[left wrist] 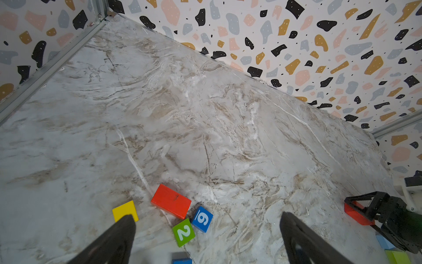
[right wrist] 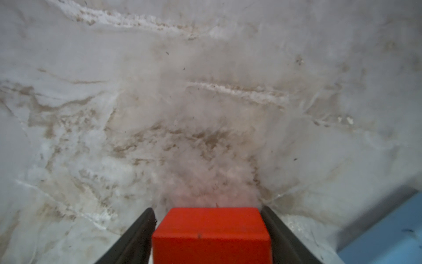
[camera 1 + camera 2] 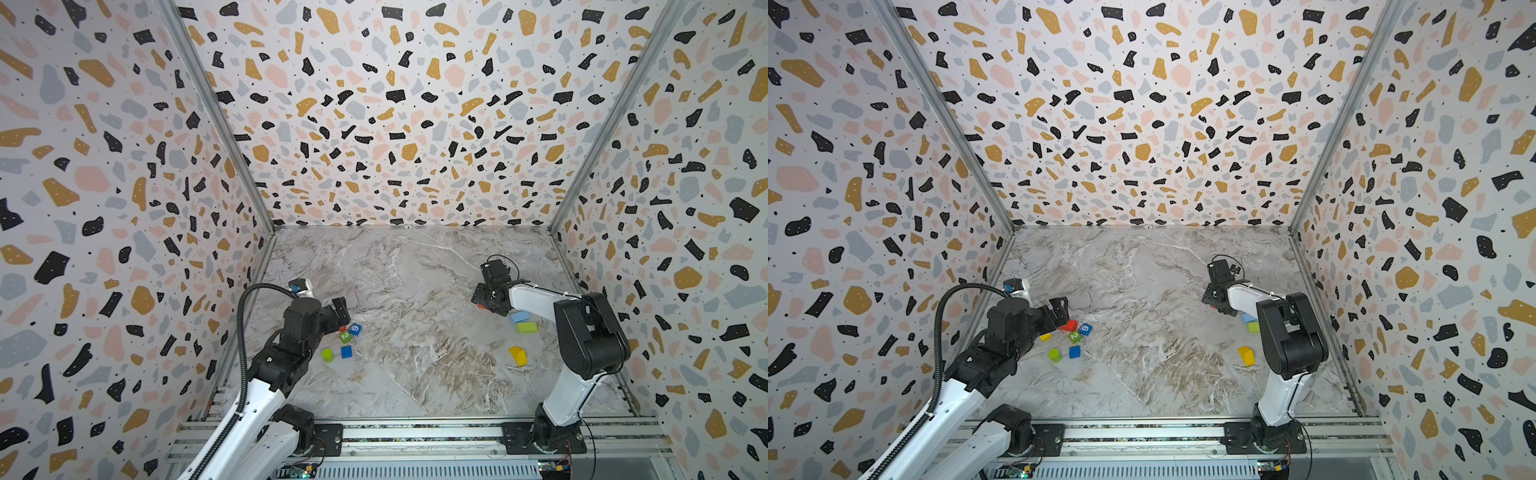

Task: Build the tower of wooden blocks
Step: 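Lower the right gripper and close it on the red rectangular block, then carry the red block toward the table center and release it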

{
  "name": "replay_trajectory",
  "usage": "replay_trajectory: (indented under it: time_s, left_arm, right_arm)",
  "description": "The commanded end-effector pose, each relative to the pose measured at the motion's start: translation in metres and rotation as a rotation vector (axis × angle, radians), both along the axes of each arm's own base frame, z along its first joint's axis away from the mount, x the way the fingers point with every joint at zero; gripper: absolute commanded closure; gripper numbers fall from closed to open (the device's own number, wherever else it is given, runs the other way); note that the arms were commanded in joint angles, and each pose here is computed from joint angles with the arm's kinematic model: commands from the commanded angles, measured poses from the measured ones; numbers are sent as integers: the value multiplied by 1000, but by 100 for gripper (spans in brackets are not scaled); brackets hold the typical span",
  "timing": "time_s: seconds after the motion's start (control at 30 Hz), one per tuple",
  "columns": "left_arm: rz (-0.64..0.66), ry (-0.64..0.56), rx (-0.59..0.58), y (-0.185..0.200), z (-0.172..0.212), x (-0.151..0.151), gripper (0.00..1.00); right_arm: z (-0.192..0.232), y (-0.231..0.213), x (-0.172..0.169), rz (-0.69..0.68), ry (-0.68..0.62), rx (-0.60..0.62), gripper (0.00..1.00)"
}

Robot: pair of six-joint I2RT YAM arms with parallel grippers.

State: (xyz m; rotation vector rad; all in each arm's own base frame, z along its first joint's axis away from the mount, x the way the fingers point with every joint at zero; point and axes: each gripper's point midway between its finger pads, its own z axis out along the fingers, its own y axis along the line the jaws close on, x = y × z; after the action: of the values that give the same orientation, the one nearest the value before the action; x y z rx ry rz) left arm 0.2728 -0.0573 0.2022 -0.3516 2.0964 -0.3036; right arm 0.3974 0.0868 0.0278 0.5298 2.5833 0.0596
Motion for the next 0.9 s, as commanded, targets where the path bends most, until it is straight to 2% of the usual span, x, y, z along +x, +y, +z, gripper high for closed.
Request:
replay_trajectory:
  time_s: [0.0,0.4,0.67,0.87]
  left_arm:
    - [-16,-23,-9,-3,2,2,0]
    - [-11,-21,-5,-2,1,2,0]
    - [-14,-7,-3,-3,-2,3,0]
    - [-12,-8,-11,-4,-4,4,0]
  right_arm:
    - [-4,1,-9,69,61,-40,30]
    - [-6,5,-17,227,122,-125,54]
    - [25,51,-17,397,79,-162,54]
    - [42,85,-25,445,59,-134,54]
